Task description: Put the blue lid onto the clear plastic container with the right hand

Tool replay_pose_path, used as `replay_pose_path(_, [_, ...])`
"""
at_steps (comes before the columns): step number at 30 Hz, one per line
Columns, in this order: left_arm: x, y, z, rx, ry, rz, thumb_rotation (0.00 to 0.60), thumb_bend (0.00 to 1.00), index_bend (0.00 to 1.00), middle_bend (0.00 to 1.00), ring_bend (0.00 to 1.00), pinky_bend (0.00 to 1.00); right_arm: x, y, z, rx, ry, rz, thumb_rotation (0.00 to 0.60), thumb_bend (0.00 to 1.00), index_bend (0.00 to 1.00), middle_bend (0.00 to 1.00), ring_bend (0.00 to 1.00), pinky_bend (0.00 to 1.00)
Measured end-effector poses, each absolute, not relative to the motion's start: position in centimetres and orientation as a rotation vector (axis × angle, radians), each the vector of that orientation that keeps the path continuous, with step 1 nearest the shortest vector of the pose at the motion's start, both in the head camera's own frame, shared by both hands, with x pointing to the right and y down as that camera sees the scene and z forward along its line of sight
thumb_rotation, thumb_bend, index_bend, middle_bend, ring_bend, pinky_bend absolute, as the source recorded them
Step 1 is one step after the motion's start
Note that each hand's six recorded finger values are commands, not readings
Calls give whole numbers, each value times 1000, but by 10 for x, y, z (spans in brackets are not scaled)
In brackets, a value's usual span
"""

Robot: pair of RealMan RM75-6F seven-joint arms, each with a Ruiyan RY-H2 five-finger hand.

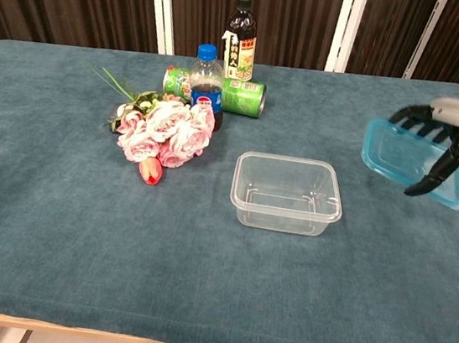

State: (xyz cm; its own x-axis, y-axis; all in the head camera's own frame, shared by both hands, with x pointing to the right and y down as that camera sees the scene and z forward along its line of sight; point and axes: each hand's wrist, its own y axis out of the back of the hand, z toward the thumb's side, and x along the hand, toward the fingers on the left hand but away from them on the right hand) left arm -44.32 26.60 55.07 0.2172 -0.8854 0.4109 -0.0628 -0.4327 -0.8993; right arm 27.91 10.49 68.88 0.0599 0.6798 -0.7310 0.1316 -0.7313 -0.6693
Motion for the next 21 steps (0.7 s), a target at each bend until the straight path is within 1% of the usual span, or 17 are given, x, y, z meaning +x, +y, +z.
replay_pose_path(7, [-442,266,552,-1699,888,-1311,600,455,58,0,51,161,242,103,638,-2008,-744,1511,600,400,910,664,606,633])
replay_pose_path(11, [-442,266,552,-1697,886,-1311,600,455,59,0,51,161,214,101,619,-2028,-681,1432,600,400,909,664,606,633])
replay_pose_path(15, [-443,267,551,-1697,890,-1312,600,455,58,0,51,162,190,100,615,-2062,-651,1416,600,400,909,664,606,633])
replay_pose_path(21, [-447,267,547,-1693,907,-1306,600,455,59,0,52,162,149,106,630,-2154,-611,1423,600,400,908,664,606,633])
